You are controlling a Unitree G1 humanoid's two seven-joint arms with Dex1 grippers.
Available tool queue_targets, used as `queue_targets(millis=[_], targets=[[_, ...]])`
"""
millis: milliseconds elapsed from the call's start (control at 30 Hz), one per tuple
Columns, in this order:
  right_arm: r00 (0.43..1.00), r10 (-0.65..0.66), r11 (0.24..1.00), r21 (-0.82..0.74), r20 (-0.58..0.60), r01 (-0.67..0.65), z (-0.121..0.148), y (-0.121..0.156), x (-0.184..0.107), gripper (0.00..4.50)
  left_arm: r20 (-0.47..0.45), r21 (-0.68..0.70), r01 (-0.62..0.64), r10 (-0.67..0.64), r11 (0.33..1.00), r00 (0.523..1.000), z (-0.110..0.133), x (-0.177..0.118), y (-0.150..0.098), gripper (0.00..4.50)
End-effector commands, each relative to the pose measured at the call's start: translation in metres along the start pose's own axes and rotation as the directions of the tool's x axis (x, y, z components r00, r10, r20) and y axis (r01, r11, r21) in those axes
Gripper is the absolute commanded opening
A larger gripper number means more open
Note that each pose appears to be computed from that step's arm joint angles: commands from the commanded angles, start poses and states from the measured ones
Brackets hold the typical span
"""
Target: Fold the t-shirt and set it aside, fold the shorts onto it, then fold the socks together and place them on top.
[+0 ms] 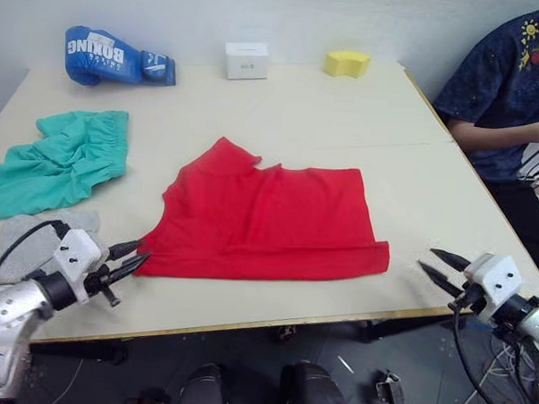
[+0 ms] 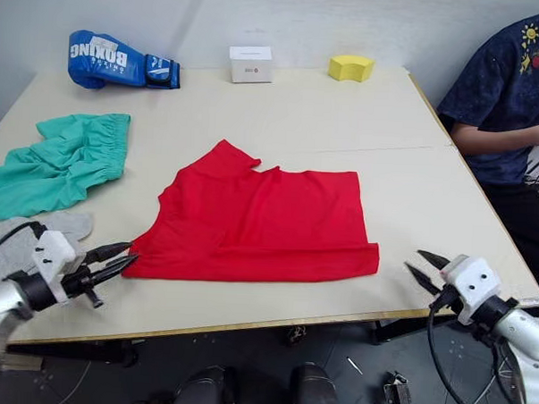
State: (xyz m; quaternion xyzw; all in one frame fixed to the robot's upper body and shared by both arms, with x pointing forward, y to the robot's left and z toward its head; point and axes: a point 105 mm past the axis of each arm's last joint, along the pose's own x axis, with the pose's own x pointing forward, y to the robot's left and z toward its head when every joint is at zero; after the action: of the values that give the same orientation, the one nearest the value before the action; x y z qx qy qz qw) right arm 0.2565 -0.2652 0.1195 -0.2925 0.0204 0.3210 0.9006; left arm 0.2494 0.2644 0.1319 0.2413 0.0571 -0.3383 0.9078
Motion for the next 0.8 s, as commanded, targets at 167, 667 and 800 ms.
queue_targets(millis=[167,667,800], targets=[[0.971,0.23,0.95,-0.202,-0.066,-0.239,-0.003,0.028,0.023,3.04,-0.189,0.242,0.22,-0.177,0.945,0.966,-0.022,-0.002,-0.001,2.52],[0.957,0.263,0.855,-0.43,-0.122,-0.29,-0.023,0.021,0.062,2.47,-0.318,0.235,0.279,-0.198,0.931,0.927,-0.05,0.02,0.002,2.56],[0.953,0.285,0.844,-0.445,-0.104,-0.3,-0.022,0.025,0.068,1.06,-0.324,0.221,0.288,-0.208,0.932,0.923,-0.054,0.022,-0.001,1.7]])
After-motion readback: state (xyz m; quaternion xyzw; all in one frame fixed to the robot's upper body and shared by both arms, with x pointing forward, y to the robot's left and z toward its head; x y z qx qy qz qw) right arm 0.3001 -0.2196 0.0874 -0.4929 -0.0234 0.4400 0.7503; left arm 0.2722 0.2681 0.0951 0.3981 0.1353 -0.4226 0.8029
